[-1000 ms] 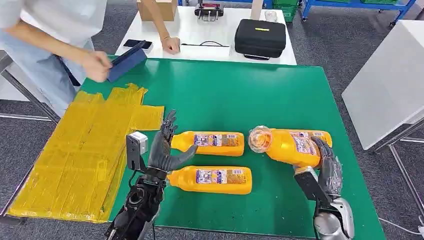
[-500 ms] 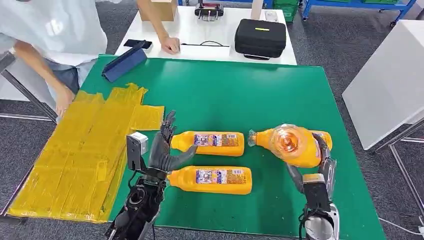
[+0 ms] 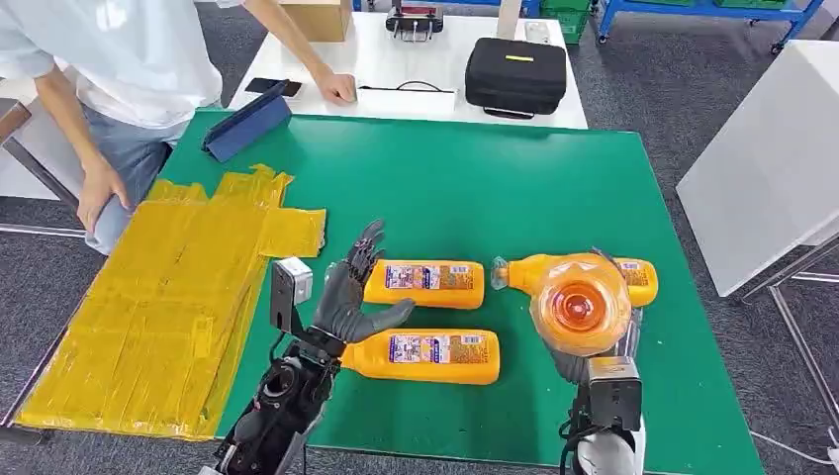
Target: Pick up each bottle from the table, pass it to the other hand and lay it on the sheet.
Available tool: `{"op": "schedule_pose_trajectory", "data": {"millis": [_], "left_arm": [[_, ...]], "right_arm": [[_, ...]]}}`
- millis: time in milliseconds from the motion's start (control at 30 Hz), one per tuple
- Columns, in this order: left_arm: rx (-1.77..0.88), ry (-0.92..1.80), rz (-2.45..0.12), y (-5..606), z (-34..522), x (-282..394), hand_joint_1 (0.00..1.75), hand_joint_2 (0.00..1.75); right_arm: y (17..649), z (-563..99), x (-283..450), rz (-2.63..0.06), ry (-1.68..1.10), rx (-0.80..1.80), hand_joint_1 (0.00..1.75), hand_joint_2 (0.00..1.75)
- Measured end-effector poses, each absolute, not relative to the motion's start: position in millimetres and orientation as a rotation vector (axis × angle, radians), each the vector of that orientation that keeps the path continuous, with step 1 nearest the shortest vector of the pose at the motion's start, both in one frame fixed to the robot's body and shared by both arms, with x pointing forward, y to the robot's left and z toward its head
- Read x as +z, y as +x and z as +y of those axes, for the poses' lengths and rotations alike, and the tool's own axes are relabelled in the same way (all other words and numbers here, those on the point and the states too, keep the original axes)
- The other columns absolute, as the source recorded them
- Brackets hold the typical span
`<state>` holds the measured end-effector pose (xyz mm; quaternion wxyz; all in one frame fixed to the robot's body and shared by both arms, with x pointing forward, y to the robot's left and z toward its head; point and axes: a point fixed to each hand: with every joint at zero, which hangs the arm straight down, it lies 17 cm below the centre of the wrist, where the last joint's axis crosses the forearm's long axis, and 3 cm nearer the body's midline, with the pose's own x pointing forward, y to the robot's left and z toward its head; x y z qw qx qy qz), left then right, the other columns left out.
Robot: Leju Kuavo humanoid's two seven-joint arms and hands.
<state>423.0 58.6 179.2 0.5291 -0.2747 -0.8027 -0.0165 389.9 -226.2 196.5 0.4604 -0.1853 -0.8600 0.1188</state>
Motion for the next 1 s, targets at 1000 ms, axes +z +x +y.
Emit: {"op": "schedule_pose_trajectory", "data": {"millis": [1000], "left_arm": [[-0.138, -0.672, -2.126, 396, 45, 232, 0.00, 1.75]], "right_arm": [[396, -223, 181, -2.095, -0.358, 0.151, 1.75, 1.75]]}}
